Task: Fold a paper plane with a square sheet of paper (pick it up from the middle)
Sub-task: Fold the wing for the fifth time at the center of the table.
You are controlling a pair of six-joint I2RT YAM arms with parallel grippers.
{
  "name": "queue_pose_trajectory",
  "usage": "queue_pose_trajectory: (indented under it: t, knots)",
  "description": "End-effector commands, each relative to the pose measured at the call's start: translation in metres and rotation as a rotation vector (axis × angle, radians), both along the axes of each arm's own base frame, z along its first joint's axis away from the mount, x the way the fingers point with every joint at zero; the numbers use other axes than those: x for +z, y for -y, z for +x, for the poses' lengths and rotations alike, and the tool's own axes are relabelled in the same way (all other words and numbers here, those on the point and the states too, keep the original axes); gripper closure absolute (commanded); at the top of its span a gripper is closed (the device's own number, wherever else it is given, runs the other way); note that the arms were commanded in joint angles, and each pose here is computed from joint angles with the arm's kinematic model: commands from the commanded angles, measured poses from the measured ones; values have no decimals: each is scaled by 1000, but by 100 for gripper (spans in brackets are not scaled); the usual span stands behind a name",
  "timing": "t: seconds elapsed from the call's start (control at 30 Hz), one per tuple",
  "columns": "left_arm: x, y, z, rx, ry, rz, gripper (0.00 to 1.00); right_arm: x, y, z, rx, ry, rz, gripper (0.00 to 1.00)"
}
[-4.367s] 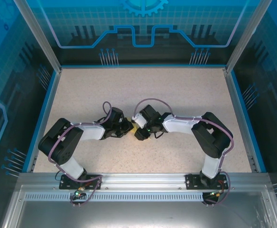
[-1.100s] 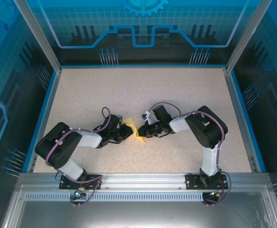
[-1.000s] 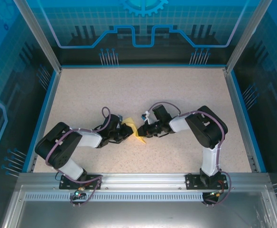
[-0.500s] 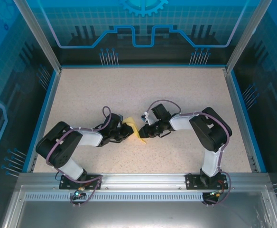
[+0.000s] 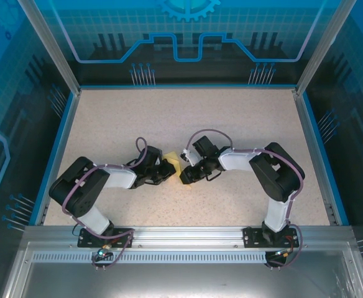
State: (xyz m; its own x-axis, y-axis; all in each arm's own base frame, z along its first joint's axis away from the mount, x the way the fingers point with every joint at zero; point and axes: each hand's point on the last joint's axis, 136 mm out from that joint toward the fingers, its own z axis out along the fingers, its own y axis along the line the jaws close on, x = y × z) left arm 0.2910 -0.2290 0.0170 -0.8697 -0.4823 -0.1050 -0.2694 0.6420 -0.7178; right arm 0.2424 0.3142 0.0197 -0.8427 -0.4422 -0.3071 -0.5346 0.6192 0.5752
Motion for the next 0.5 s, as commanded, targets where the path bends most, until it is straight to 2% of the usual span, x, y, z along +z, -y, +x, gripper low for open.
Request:
queue_pose_trajectory:
  t: [0.0, 0.27, 0.47]
  knots:
    - [-8, -1, 0, 7, -33, 37, 90, 1, 8, -1, 19, 57, -89, 67]
    - [-10, -1, 2, 9, -45, 45, 90, -4, 9, 2, 34, 113, -169, 67]
    - [-10, -1, 2, 11, -50, 50, 90, -3, 7, 4, 34, 136, -184, 73]
